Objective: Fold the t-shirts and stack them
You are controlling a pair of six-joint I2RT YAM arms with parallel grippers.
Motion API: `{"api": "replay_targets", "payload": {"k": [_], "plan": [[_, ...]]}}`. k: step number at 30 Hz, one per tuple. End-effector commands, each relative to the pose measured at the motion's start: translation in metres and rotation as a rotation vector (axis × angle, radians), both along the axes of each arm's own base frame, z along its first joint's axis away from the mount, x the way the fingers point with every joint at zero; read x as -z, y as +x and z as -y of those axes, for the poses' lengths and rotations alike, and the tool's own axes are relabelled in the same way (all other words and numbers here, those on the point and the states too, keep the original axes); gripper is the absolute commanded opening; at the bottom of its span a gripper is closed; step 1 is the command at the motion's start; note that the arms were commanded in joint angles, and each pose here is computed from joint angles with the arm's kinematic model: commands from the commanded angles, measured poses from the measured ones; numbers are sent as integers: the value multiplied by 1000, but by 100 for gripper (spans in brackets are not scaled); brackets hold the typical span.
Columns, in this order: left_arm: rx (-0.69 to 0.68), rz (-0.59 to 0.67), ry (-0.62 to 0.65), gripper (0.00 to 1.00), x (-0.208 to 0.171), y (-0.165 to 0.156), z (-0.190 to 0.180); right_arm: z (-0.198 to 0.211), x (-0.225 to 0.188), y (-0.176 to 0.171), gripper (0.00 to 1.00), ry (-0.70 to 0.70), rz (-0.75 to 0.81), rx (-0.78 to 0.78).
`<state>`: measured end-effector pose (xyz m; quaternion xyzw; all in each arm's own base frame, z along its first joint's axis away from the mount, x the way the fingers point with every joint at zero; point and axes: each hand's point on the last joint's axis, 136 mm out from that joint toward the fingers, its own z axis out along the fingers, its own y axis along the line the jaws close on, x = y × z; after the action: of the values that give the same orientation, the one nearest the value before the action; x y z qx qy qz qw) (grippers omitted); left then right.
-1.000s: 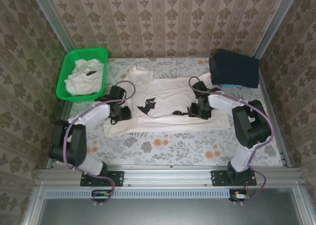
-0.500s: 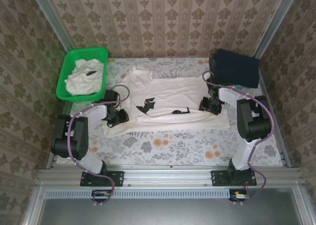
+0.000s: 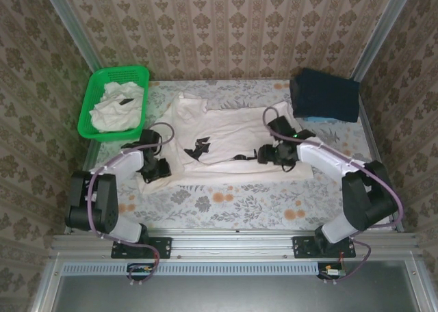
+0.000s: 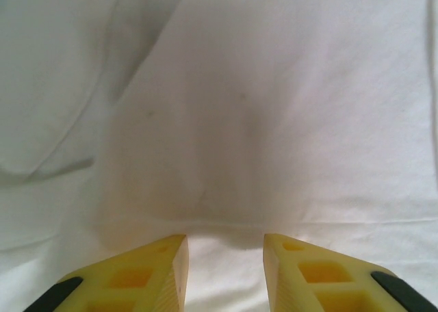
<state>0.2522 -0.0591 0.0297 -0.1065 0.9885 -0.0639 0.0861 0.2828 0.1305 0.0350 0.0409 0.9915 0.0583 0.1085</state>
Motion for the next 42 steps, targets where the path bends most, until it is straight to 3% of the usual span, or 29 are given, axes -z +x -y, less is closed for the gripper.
{"api": "replay_targets", "payload": {"k": [1,10,15,22,27,32,42], "plan": [[-23,9,7,35,-9,0,-6,33,23,-21,71,-111,-88,93],[121,156,-59,47,-54,54,54,40,17,-34,74,-59,-118,144],[203,110,-50,48,-35,68,84,30,-3,-17,77,-10,-46,131],[226,22,-33,48,-2,62,96,27,-26,7,78,-22,23,109],[221,46,-67,21,-6,67,105,27,-24,14,78,-31,25,105],[240,71,-62,10,-18,80,112,27,-16,17,78,-38,15,99],[272,68,-53,14,-24,110,126,11,-18,28,78,8,70,10]]}}
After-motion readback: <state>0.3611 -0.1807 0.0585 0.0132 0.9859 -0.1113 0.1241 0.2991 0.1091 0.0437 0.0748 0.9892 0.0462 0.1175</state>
